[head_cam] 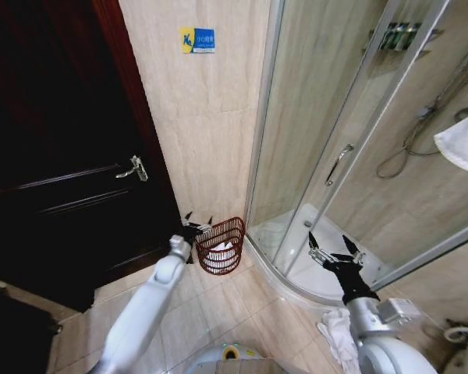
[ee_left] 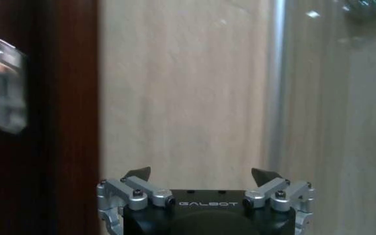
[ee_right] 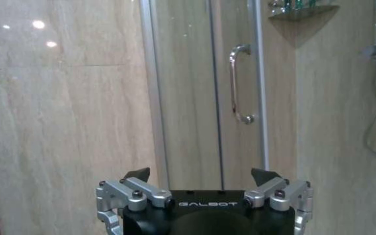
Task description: Discard the used towel into the hamper.
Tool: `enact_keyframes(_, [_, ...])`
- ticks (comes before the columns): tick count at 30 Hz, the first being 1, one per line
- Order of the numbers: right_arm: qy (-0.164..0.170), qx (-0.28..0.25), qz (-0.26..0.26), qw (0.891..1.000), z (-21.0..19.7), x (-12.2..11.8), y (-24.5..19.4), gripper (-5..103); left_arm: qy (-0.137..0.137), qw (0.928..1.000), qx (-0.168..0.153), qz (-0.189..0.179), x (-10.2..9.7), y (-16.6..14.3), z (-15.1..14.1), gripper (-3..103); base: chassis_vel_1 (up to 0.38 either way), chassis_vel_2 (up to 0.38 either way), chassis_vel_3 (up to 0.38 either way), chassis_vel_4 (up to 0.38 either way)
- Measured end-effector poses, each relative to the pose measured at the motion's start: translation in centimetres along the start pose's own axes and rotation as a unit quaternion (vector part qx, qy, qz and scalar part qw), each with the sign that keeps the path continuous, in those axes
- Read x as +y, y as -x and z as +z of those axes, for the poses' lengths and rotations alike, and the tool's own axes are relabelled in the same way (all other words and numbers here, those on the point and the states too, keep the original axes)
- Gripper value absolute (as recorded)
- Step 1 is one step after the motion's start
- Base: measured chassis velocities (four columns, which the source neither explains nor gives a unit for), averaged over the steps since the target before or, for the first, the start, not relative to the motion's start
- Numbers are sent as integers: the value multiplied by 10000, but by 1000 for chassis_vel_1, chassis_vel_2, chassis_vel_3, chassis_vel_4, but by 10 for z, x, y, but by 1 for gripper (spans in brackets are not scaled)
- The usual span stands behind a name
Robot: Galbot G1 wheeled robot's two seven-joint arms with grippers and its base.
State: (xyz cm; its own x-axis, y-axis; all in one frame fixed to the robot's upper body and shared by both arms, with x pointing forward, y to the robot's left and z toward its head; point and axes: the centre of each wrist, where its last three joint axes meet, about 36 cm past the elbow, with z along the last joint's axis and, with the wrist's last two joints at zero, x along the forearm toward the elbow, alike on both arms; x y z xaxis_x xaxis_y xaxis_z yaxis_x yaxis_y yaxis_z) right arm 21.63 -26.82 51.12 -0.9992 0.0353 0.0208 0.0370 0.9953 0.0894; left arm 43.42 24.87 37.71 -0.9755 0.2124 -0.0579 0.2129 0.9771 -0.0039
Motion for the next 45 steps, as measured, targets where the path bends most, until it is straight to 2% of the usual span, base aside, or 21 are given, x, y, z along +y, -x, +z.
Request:
enact_keyframes(2, [-22,19,-78,10000,-2,-1,2,100,-30,9995,-106,-285,9,-29,-26,100,0,0,0,0])
enact_keyframes(3, [-22,19,-78,10000,-2,-1,2,100,-30,9995,-106,-285,9,-29,-26,100,0,0,0,0])
enact_keyframes(7, [-131,10,-171,9998,-5,-4,4,100,4,9969,-202,-755,27,-83,-58,100,0,0,0,0])
enact_keyframes(11, [-201,10,-209,9996,-6,-6,5,100,-51,9949,-204,-986,32,-108,-68,100,0,0,0,0])
enact_keyframes(14, [-232,42,-244,9994,-6,-7,4,100,-265,9908,-269,-1301,42,-129,-80,100,0,0,0,0])
enact_keyframes(16, [-230,59,-255,9994,-5,-6,4,100,-293,9904,-273,-1324,44,-133,-83,100,0,0,0,0])
enact_keyframes(23, [-193,173,-204,9995,-1,-5,-1,100,-281,9932,-405,-1057,37,-145,-102,100,0,0,0,0])
enact_keyframes(36, [-272,267,-55,9993,4,-2,-7,100,-340,9942,-652,-786,18,-139,-107,100,0,0,0,0])
enact_keyframes(45, [-300,220,-42,9993,3,-4,-7,100,-275,9958,-597,-630,4,-131,-104,100,0,0,0,0])
